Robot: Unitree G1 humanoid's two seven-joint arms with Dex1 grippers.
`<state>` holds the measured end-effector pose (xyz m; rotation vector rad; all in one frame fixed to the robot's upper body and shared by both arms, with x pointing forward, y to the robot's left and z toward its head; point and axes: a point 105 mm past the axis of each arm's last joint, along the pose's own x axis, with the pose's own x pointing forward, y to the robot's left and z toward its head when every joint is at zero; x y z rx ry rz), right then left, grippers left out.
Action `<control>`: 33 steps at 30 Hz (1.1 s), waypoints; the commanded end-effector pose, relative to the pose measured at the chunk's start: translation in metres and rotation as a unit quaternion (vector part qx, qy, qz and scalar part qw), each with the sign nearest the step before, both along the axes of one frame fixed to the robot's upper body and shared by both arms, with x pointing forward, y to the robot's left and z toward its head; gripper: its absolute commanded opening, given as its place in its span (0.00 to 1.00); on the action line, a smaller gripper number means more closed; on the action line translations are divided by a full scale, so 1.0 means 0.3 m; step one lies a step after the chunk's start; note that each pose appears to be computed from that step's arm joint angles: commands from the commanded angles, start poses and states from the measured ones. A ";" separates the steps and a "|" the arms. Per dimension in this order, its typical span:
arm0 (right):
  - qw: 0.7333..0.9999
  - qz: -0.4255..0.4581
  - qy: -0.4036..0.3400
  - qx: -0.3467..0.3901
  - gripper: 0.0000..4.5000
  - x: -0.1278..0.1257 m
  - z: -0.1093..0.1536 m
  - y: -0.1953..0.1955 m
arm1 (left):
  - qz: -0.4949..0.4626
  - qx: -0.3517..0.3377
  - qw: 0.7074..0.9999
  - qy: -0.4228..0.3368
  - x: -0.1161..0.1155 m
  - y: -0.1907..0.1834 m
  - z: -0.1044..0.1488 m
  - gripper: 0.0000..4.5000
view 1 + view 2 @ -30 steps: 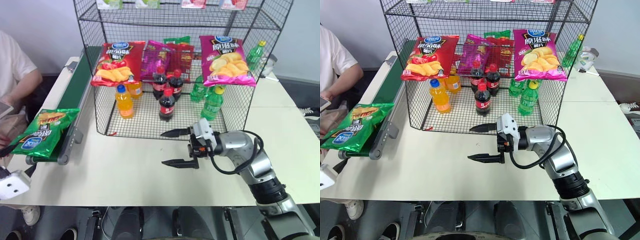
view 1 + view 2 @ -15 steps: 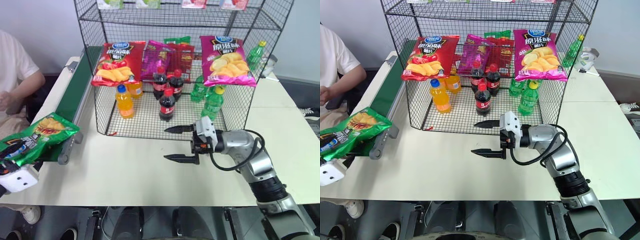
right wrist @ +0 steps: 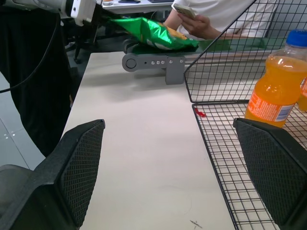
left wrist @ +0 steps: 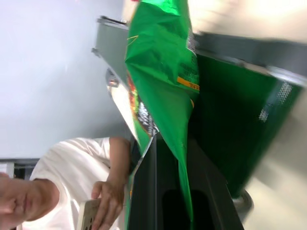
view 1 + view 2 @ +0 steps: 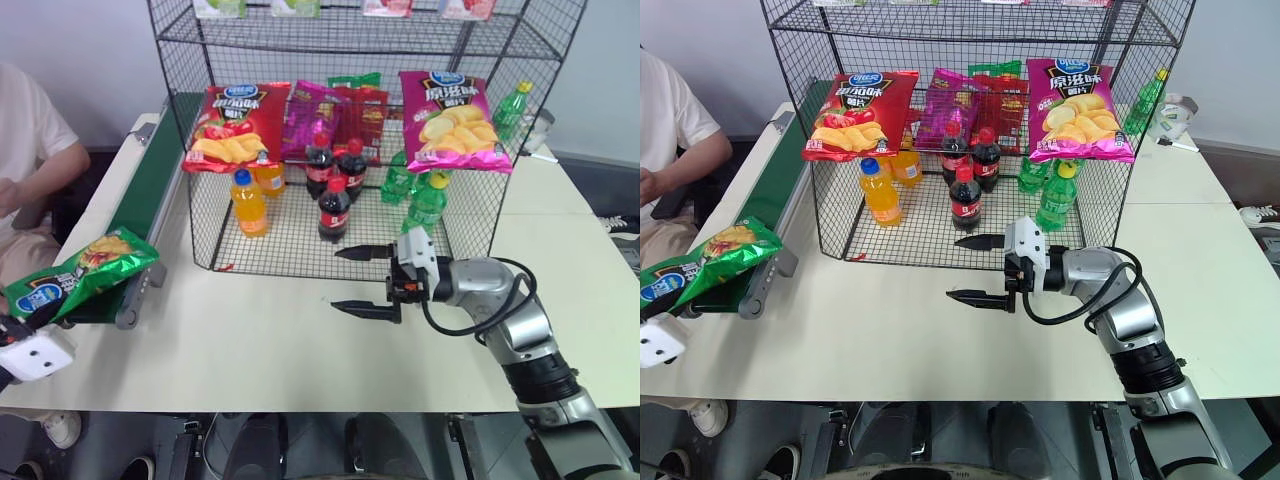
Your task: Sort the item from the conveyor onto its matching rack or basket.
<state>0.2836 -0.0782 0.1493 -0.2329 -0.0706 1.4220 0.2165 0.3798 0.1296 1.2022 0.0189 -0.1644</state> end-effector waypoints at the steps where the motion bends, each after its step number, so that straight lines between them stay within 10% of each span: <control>1: 0.999 -0.003 -0.031 0.011 1.00 0.012 0.048 -0.004 | -0.021 -0.130 0.988 -0.083 -0.018 -0.010 0.161 0.01; 14: 1.000 0.019 -0.021 0.004 1.00 0.016 0.040 -0.027 | -0.243 -0.527 0.780 0.237 -0.201 -0.355 0.289 0.01; 33: 0.979 0.179 0.098 0.004 1.00 -0.139 0.061 0.035 | -0.398 -0.516 0.648 0.395 -0.067 -0.622 0.248 0.01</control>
